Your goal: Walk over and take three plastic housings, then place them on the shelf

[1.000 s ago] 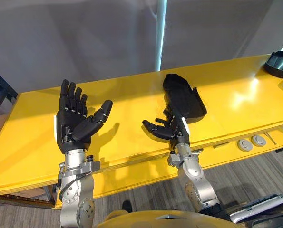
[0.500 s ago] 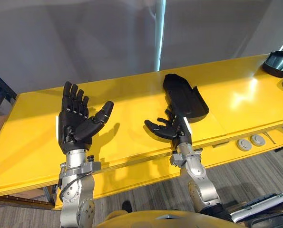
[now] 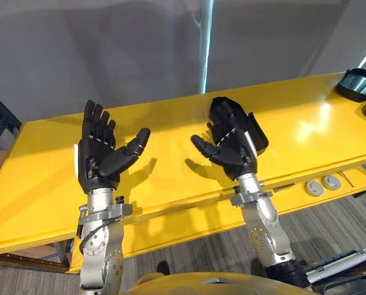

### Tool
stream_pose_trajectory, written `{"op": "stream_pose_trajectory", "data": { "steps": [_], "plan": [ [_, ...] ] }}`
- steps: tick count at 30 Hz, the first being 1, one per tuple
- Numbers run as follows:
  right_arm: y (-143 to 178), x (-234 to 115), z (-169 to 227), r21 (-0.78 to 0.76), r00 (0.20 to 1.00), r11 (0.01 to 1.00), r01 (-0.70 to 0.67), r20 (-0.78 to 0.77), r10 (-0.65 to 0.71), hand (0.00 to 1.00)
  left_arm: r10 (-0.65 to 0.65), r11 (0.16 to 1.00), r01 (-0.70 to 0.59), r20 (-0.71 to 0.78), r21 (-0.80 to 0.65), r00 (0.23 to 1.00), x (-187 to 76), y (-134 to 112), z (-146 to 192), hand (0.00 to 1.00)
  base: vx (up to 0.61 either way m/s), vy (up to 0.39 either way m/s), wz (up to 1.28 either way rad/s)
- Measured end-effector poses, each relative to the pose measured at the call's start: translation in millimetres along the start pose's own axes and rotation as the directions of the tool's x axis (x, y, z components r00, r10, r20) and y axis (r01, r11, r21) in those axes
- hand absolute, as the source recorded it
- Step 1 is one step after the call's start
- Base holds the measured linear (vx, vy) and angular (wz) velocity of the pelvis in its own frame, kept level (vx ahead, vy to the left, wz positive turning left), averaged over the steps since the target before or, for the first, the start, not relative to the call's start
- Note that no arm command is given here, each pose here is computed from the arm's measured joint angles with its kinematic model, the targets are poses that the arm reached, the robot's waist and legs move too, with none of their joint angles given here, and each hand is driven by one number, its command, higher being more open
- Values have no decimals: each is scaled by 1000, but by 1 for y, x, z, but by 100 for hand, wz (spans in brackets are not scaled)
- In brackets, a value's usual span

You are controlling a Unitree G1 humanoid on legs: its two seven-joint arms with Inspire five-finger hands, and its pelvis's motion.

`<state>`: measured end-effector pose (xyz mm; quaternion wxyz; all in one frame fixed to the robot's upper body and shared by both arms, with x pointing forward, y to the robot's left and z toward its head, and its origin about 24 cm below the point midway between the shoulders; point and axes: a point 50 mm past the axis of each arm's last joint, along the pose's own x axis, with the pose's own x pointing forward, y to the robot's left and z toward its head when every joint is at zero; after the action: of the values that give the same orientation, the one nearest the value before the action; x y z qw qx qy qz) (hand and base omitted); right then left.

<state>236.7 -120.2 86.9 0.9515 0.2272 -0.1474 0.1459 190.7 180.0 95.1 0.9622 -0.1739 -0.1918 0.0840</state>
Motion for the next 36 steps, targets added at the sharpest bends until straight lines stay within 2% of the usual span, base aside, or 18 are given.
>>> {"op": "stream_pose_trajectory", "data": {
  "steps": [4,7,9,11,14,17,20,22,24,26,30,36],
  "plan": [
    [-8,-4,29,-65,984,993,97,154,-86,100,-120,990,120,5,-70,993,5,-24,-3,100,-6,14,-25],
    [-27,-22,38,-104,950,957,271,189,-249,100,-207,968,204,-10,-143,978,3,-45,-8,100,18,21,-37],
    [-49,-48,37,-118,891,890,441,174,-419,100,-265,948,257,-18,-187,964,1,-60,-11,100,35,21,-60],
    [-61,-70,35,-140,842,832,537,151,-518,100,-307,935,299,-10,-192,952,1,-67,-10,100,41,18,-61],
    [-72,-96,42,-171,774,755,634,163,-612,100,-323,927,320,17,-198,946,6,-73,-10,100,8,10,-74],
    [-75,-118,61,-159,721,708,688,256,-644,100,-318,925,320,45,-206,947,13,-81,-9,100,-7,6,-48],
    [-75,-122,67,-47,725,746,664,286,-627,100,-319,923,321,44,-213,947,14,-84,-9,100,33,-18,-29],
    [-69,-110,67,-42,774,801,598,290,-563,100,-275,941,273,19,-202,961,15,-77,-11,100,-4,-17,-98],
    [-53,-79,60,-43,878,901,431,251,-407,100,-144,978,135,-50,-158,988,3,-50,-17,100,-45,113,-166],
    [-43,-66,54,-40,918,935,353,210,-337,100,-90,989,78,-89,-128,992,-7,-35,-20,100,-10,146,-70],
    [-47,-65,33,61,921,927,371,102,-376,100,-122,989,115,-75,-97,990,-6,-30,-17,100,-43,80,5],
    [-43,-73,23,163,913,908,387,71,-402,100,-169,984,163,-76,-69,983,-8,-33,-16,100,-70,84,-38]
  ]
}}
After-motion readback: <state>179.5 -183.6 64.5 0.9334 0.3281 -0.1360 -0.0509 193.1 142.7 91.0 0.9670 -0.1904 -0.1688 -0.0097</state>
